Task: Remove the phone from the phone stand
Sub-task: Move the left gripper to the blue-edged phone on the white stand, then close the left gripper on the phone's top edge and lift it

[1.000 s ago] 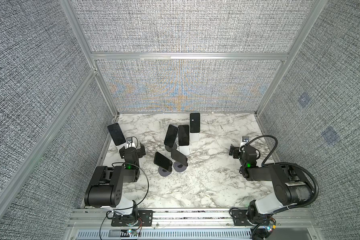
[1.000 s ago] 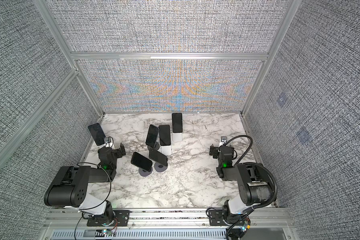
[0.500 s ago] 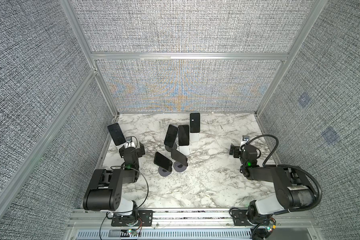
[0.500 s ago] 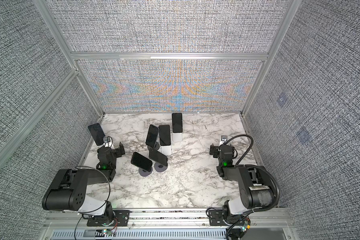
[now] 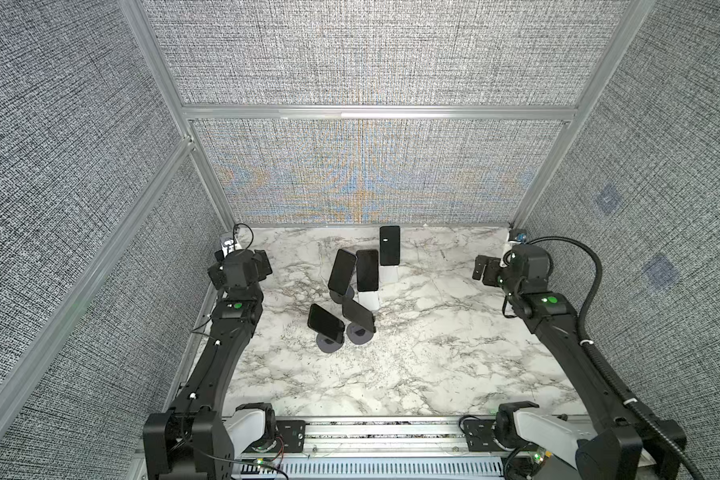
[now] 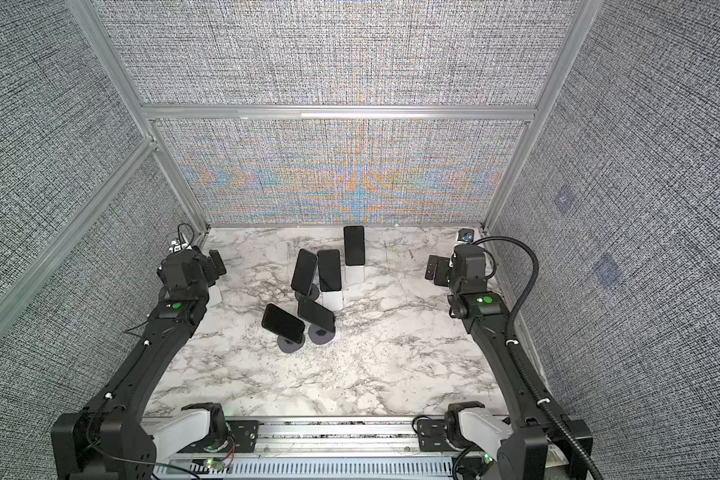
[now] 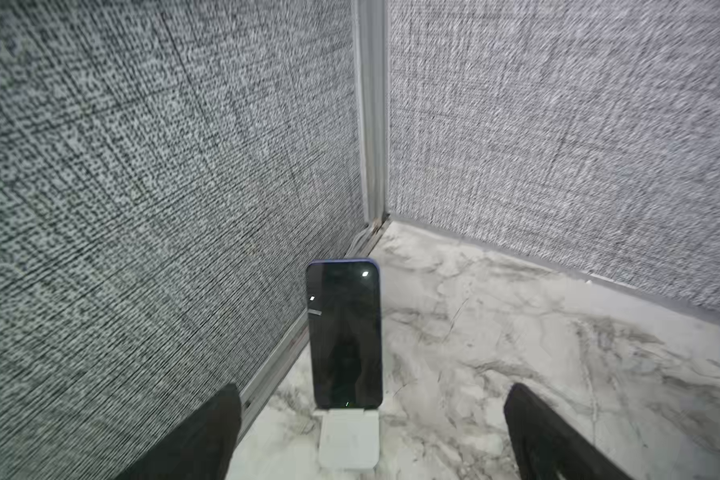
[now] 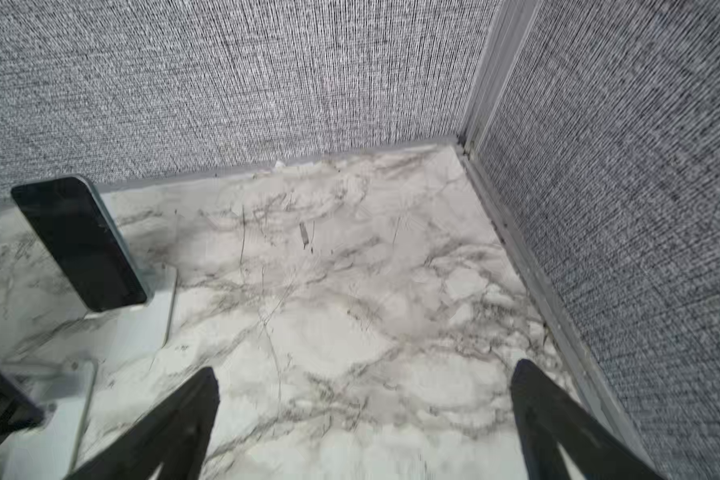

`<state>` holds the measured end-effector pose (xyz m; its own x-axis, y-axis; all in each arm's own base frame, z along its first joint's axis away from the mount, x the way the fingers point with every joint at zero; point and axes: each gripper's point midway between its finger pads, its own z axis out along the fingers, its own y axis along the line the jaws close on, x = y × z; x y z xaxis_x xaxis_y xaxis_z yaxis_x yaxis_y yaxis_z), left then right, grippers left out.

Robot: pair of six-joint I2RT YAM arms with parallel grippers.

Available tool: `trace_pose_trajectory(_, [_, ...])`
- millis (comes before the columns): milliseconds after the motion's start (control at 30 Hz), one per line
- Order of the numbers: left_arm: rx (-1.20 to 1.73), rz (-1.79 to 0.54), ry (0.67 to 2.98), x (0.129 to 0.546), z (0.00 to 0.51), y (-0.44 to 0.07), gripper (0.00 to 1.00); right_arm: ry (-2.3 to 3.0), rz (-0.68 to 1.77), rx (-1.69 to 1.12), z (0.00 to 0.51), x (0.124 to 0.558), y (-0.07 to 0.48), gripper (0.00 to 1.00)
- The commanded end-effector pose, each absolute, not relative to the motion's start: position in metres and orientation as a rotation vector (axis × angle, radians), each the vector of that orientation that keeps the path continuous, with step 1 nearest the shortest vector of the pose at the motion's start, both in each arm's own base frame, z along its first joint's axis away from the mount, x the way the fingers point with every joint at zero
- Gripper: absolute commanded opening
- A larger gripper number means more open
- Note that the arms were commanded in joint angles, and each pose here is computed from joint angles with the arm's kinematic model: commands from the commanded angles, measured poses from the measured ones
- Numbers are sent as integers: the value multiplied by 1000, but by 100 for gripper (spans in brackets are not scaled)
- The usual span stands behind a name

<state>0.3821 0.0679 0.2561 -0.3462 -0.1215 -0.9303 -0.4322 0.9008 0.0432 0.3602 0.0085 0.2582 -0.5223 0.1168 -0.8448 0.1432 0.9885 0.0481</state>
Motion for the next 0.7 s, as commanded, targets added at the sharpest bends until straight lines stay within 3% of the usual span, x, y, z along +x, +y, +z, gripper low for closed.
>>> trace_pose_trajectory(0, [-454,364,2124,370,224,78,99,2413,18,179,218,317,22,99])
trace_pose_trajectory(333, [-555,211,2216,410,212,106,99,2477,246,75,202,307,59,99])
trace_pose_trajectory(667, [-582,212,2221,439,173,121,99,2461,278,50,202,300,62,99])
